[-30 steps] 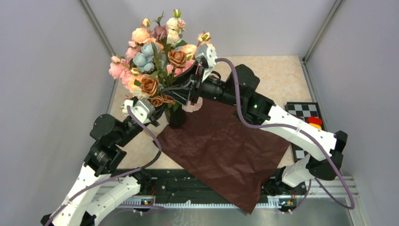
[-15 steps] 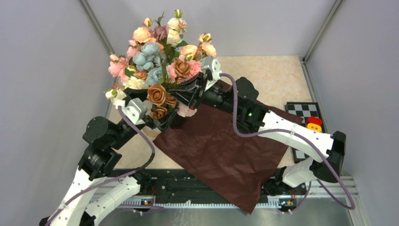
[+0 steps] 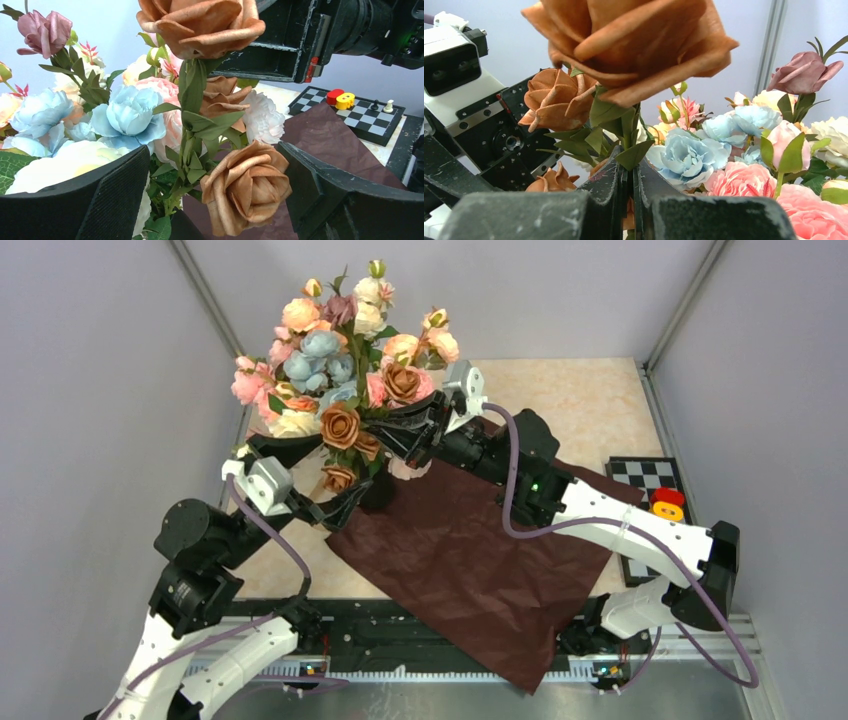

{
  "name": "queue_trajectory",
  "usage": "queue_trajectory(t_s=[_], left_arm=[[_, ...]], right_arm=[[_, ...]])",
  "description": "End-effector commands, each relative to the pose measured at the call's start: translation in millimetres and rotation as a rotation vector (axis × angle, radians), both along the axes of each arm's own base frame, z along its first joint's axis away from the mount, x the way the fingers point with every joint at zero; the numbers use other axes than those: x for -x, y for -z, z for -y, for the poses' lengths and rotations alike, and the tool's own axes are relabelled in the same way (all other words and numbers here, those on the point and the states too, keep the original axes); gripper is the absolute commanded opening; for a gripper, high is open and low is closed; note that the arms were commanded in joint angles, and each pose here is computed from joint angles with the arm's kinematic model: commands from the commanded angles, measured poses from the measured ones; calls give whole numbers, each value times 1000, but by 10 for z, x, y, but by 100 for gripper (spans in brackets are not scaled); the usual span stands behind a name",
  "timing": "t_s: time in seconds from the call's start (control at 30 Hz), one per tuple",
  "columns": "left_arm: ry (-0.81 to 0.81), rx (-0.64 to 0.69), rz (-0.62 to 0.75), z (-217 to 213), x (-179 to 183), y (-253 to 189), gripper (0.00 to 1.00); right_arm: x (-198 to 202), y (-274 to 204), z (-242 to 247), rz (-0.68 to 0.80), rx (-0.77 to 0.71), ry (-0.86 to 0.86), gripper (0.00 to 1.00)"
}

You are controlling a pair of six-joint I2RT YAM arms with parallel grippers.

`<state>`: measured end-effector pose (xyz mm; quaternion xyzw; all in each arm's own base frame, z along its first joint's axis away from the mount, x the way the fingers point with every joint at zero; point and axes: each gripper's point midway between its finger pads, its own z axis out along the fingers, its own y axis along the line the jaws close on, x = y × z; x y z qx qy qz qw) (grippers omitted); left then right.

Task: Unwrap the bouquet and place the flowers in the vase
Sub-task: Insert the fake flower into the vase.

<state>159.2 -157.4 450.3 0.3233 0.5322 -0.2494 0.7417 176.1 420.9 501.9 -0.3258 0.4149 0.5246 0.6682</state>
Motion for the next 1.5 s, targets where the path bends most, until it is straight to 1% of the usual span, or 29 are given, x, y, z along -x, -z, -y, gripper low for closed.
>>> queue_trajectory(t_s=[0.0, 0.33, 0.57, 0.93, 1.07, 1.1, 1.27, 1.47], left_arm=[[37, 45, 20, -27, 150, -197, 99], [67, 44, 30, -87, 325, -349, 99], [40, 47, 54, -220, 431, -475, 99], [15, 72, 100, -304, 474, -626, 99], [19, 78, 110, -310, 496, -657, 99], [19, 78, 114, -314, 499, -663, 99], [10, 82, 121, -328, 495, -674, 99], [-5, 102, 143, -355, 486, -742, 99]], right_arm=[[-7, -125, 47, 38, -45, 32, 0], [-95, 61, -138, 34, -10, 73, 0], [-117, 158, -240, 35, 14, 103, 0], [-224, 439, -383, 48, 87, 179, 0], [-207, 481, -386, 45, 93, 177, 0], [-197, 483, -378, 45, 92, 176, 2], [-137, 494, -334, 48, 92, 166, 21], [-31, 460, -232, 56, 79, 151, 30]])
